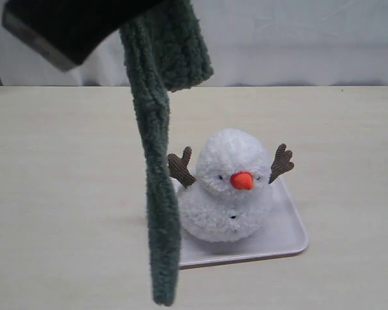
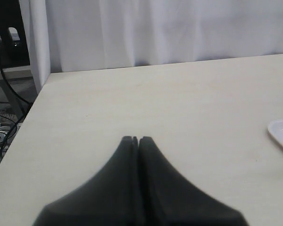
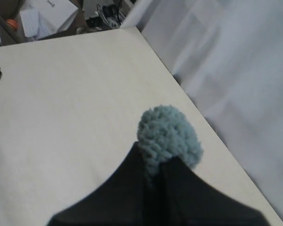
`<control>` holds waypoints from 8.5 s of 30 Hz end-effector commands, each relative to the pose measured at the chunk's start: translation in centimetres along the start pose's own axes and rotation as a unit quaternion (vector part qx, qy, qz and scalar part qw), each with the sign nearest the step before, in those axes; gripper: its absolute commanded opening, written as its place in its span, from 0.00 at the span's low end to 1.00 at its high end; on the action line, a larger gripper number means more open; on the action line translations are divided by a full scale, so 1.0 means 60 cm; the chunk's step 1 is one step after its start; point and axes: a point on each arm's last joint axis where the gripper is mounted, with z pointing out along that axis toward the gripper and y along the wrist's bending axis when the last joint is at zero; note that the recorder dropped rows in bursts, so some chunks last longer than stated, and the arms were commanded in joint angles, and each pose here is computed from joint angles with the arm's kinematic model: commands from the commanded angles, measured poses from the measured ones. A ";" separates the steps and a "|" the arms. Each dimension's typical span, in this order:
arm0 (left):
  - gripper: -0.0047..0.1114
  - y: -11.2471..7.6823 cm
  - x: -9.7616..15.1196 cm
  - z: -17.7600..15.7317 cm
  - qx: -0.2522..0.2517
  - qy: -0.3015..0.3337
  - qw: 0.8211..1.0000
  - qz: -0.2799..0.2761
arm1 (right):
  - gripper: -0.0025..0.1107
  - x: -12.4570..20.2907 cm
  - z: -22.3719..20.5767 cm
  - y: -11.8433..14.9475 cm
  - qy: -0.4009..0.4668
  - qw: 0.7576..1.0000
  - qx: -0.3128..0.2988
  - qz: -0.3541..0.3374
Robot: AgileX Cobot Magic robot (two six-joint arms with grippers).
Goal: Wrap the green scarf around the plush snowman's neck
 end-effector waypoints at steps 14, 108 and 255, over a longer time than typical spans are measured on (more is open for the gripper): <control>0.04 -0.001 0.000 0.000 0.003 -0.005 1.000 0.002 | 0.06 0.085 0.063 0.025 0.075 0.975 0.128 -0.165; 0.04 -0.001 0.000 0.000 0.003 -0.005 1.000 0.002 | 0.06 0.331 0.283 -0.113 0.306 0.934 0.131 0.127; 0.04 -0.001 0.000 0.000 0.003 -0.005 1.000 0.002 | 0.06 0.328 0.278 -0.144 0.209 0.971 -0.106 0.047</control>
